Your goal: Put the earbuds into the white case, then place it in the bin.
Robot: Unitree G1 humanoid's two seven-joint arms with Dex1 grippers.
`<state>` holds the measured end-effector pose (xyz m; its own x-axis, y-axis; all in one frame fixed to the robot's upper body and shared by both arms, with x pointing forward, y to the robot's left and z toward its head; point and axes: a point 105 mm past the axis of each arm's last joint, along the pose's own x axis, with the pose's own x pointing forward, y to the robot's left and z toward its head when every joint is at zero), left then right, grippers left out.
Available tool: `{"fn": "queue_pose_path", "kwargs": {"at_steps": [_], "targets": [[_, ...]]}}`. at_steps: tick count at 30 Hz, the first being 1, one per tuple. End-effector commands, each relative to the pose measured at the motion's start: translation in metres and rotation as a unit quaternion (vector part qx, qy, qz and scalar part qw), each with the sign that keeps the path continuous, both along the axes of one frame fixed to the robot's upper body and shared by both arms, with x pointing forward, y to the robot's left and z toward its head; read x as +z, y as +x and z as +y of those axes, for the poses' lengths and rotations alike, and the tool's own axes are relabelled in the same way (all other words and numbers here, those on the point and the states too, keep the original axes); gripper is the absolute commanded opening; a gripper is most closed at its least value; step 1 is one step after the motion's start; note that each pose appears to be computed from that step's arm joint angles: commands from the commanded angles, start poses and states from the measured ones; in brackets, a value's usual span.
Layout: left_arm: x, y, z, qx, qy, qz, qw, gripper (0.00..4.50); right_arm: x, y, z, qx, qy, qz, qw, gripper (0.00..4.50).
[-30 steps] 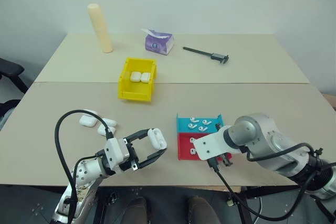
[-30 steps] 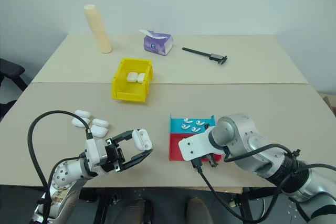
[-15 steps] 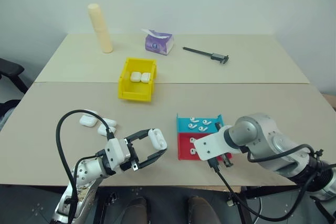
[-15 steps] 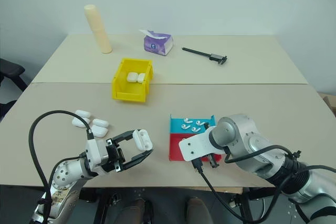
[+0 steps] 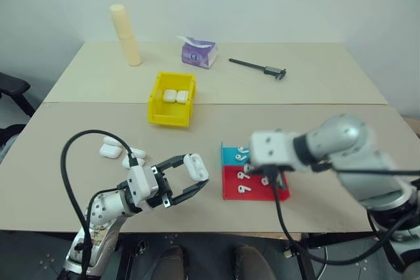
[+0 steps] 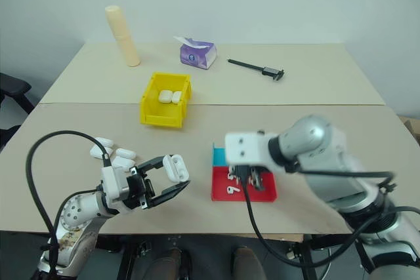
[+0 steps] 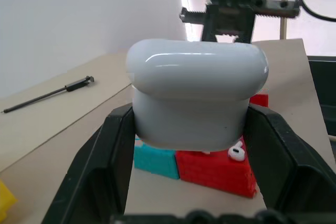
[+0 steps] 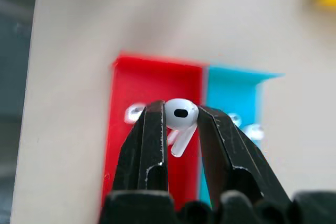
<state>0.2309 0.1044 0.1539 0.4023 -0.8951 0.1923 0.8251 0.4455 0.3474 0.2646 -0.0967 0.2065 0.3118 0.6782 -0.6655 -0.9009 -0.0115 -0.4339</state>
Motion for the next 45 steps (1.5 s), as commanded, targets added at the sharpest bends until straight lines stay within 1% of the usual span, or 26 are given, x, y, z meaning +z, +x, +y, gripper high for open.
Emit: {"fn": "queue_pose_path", "kwargs": {"at_steps": [1, 2, 3, 4, 6, 7, 9, 11, 16, 18, 20, 31, 38, 45], "targets": [[0.032, -0.006, -0.006, -0.041, -0.036, -0.014, 0.998, 2.78, 0.056, -0.001, -0.004, 0.003, 0.129, -0.039, 0.991, 0.68], [0.040, -0.008, -0.010, -0.058, -0.048, -0.013, 0.997, 2.78, 0.073, -0.002, -0.004, 0.018, 0.183, -0.067, 0.981, 0.68], [0.045, -0.009, -0.012, -0.068, -0.054, -0.011, 0.996, 2.78, 0.084, -0.002, -0.004, 0.029, 0.219, -0.085, 0.972, 0.68], [0.048, -0.009, -0.014, -0.077, -0.057, -0.011, 0.995, 2.78, 0.091, -0.003, -0.003, 0.038, 0.244, -0.102, 0.964, 0.68], [0.053, -0.012, -0.017, -0.105, -0.066, 0.003, 0.992, 2.78, 0.102, -0.009, 0.002, 0.070, 0.316, -0.128, 0.938, 0.68], [0.056, -0.014, -0.018, -0.122, -0.068, 0.010, 0.990, 2.78, 0.105, -0.016, 0.005, 0.097, 0.358, -0.132, 0.919, 0.68], [0.058, -0.016, -0.019, -0.144, -0.070, 0.014, 0.987, 2.78, 0.107, -0.028, 0.007, 0.136, 0.411, -0.131, 0.892, 0.68], [0.059, -0.017, -0.020, -0.160, -0.062, 0.014, 0.985, 2.78, 0.105, -0.036, 0.010, 0.162, 0.445, -0.124, 0.872, 0.68], [0.062, -0.015, -0.022, -0.179, -0.042, 0.006, 0.983, 2.78, 0.097, -0.046, 0.017, 0.207, 0.496, -0.099, 0.837, 0.68], [0.064, -0.015, -0.023, -0.185, -0.044, 0.004, 0.982, 2.78, 0.090, -0.047, 0.021, 0.221, 0.498, -0.087, 0.834, 0.68], [0.063, -0.014, -0.024, -0.188, -0.046, 0.005, 0.981, 2.78, 0.082, -0.046, 0.024, 0.232, 0.489, -0.082, 0.837, 0.68], [0.064, -0.009, -0.023, -0.184, -0.052, 0.000, 0.982, 2.78, 0.067, -0.040, 0.041, 0.269, 0.480, -0.064, 0.833, 0.68], [0.064, -0.010, -0.023, -0.187, -0.052, -0.002, 0.981, 2.78, 0.058, -0.039, 0.049, 0.276, 0.475, -0.057, 0.834, 0.68], [0.063, -0.013, -0.023, -0.189, -0.052, -0.002, 0.981, 2.78, 0.053, -0.028, 0.047, 0.267, 0.466, -0.064, 0.841, 0.68]]}}
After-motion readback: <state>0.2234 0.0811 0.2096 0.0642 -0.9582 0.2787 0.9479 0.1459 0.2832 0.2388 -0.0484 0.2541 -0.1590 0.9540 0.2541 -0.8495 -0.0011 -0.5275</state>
